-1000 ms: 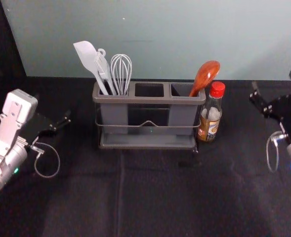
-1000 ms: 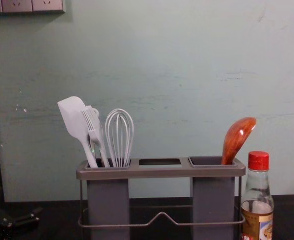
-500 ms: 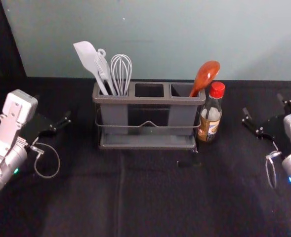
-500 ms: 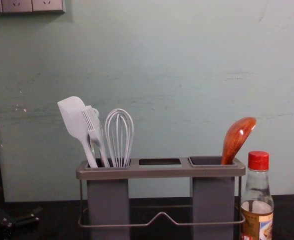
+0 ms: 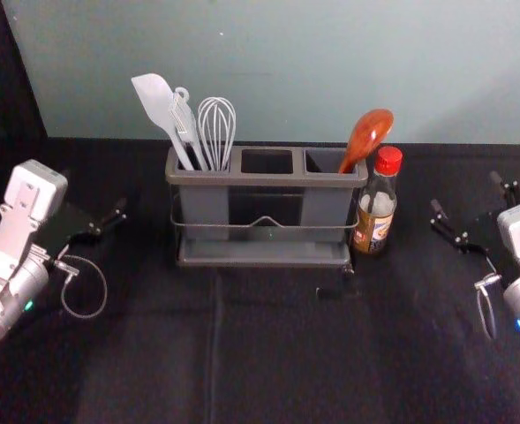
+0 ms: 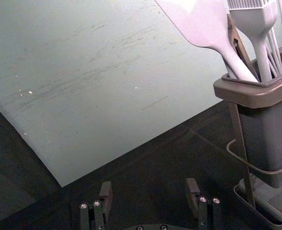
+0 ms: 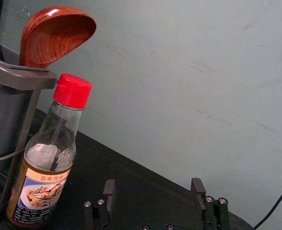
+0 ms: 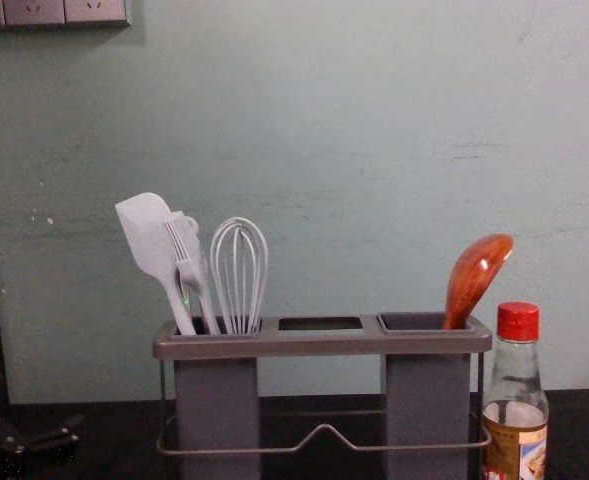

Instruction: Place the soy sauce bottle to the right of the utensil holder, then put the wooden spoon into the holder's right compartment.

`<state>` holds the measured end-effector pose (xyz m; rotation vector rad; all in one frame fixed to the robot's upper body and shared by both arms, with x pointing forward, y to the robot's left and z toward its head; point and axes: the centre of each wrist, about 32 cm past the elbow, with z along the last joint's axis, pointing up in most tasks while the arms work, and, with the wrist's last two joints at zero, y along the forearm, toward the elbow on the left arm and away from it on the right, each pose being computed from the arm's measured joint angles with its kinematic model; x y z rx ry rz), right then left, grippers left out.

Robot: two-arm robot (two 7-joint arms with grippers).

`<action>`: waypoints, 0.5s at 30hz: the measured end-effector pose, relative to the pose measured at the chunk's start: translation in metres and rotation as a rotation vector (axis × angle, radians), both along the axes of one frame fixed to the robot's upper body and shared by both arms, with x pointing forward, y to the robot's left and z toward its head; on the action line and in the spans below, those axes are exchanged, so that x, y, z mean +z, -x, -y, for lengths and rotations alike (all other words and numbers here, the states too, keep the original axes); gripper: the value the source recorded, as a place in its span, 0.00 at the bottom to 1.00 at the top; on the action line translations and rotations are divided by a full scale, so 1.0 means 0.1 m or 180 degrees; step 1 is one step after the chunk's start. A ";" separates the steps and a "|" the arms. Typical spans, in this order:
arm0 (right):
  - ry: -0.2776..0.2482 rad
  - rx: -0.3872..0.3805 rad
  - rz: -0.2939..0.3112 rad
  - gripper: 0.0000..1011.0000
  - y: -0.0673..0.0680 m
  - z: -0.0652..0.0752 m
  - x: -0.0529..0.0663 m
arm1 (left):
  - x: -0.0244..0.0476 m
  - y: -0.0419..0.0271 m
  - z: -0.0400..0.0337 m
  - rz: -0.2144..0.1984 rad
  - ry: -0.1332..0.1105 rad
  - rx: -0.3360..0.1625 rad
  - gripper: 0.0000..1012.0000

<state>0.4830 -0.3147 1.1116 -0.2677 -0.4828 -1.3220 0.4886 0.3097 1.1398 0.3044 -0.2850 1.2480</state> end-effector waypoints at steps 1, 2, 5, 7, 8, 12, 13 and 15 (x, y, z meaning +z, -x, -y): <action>-0.0002 0.0000 0.0001 0.99 0.00 0.00 0.00 | 0.000 0.000 0.000 0.0000 0.0000 0.0000 0.99; -0.0002 0.0000 0.0001 0.99 0.00 0.00 0.00 | 0.000 0.000 0.000 0.0000 0.0000 0.0000 0.99; -0.0005 -0.0001 0.0002 0.99 0.00 0.00 0.00 | 0.000 0.000 0.000 0.0000 0.0000 0.0000 0.99; -0.0006 -0.0001 0.0004 0.99 0.00 0.00 0.00 | 0.000 0.000 0.000 0.0000 0.0000 0.0000 0.99; -0.0006 -0.0001 0.0004 0.99 0.00 0.00 0.00 | 0.000 0.000 0.000 0.0000 0.0000 0.0000 0.99; -0.0008 0.0000 0.0006 0.99 0.00 0.00 0.00 | 0.000 0.000 0.000 0.0000 0.0000 0.0000 0.99; -0.0008 0.0000 0.0007 0.99 0.00 0.00 0.00 | 0.000 0.000 0.000 0.0000 0.0000 0.0000 0.99; -0.0009 -0.0001 0.0008 0.99 0.00 0.00 0.00 | 0.000 0.000 0.000 0.0000 0.0000 0.0000 0.99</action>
